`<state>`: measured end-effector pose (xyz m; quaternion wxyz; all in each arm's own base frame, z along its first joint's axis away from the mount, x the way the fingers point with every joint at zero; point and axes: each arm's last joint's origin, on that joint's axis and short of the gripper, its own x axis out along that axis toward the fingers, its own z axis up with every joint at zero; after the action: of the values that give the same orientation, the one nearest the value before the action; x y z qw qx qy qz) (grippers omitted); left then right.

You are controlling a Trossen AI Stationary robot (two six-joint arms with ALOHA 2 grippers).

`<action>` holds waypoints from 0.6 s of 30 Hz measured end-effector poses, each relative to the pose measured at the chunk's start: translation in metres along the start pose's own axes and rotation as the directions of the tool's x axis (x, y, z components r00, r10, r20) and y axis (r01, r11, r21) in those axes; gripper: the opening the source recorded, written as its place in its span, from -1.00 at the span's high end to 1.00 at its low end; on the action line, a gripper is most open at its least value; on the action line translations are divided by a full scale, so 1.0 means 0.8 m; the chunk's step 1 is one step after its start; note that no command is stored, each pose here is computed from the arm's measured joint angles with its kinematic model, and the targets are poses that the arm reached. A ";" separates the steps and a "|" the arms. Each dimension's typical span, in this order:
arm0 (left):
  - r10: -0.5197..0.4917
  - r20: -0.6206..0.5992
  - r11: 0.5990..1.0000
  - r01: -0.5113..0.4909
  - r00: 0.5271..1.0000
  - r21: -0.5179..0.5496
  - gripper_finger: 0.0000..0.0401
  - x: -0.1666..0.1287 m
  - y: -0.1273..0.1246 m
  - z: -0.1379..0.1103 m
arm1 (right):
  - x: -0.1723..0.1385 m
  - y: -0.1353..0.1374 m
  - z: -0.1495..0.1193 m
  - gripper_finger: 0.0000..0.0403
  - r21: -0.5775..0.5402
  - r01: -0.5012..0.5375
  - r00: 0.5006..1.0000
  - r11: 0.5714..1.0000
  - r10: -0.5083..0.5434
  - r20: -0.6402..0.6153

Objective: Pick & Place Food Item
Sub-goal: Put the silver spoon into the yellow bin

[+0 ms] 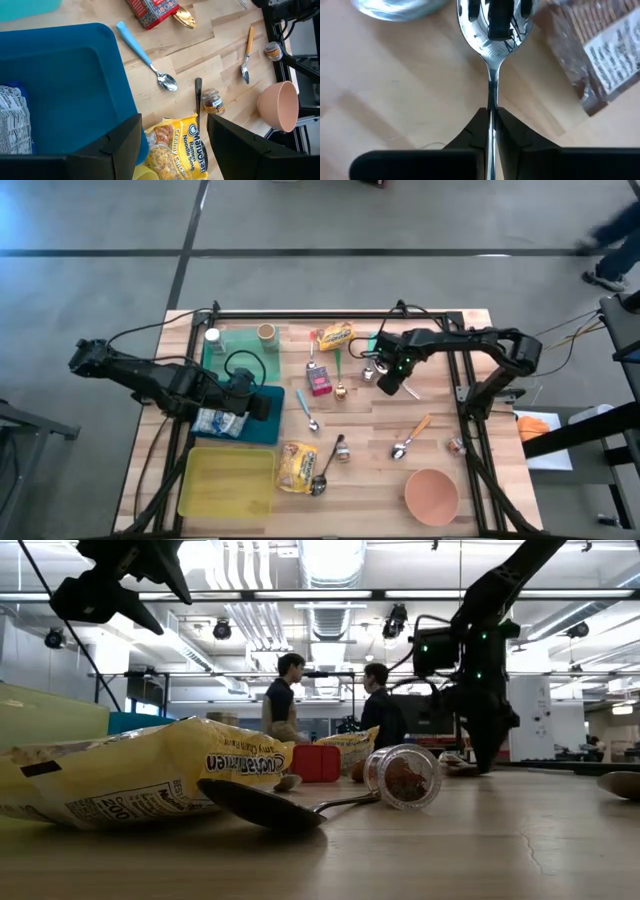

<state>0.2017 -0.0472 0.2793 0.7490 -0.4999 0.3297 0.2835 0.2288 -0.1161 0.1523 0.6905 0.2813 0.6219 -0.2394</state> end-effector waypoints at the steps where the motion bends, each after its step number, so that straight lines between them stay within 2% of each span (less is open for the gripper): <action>1: 0.000 0.000 1.000 0.000 1.000 -0.003 -0.15 0.000 0.000 0.000 | -0.004 0.001 -0.001 0.94 -0.003 -0.018 1.000 1.000 0.018 0.009; 6: -0.042 0.013 0.999 0.042 0.999 -0.021 -0.15 0.000 -0.005 0.001 | -0.035 0.012 -0.010 0.95 -0.016 -0.115 0.990 0.993 0.116 0.085; 10: -0.089 0.064 0.995 0.091 0.994 -0.033 -0.15 0.000 -0.012 0.003 | -0.066 0.021 -0.020 0.95 -0.039 -0.213 0.960 0.976 0.216 0.176; 13: -0.137 0.112 0.990 0.139 0.984 -0.010 -0.15 0.003 -0.021 0.006 | -0.090 0.035 -0.026 0.95 -0.090 -0.324 0.903 0.942 0.337 0.266; 18: -0.260 0.166 0.965 0.251 0.951 0.071 -0.15 0.019 -0.045 0.014 | -0.130 0.059 -0.028 0.95 -0.188 -0.479 0.745 0.857 0.511 0.430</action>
<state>0.2408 -0.0474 0.2906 0.8172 -0.4934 0.2022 0.2187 0.2332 -0.0681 0.2583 0.8661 0.3476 0.3484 -0.0874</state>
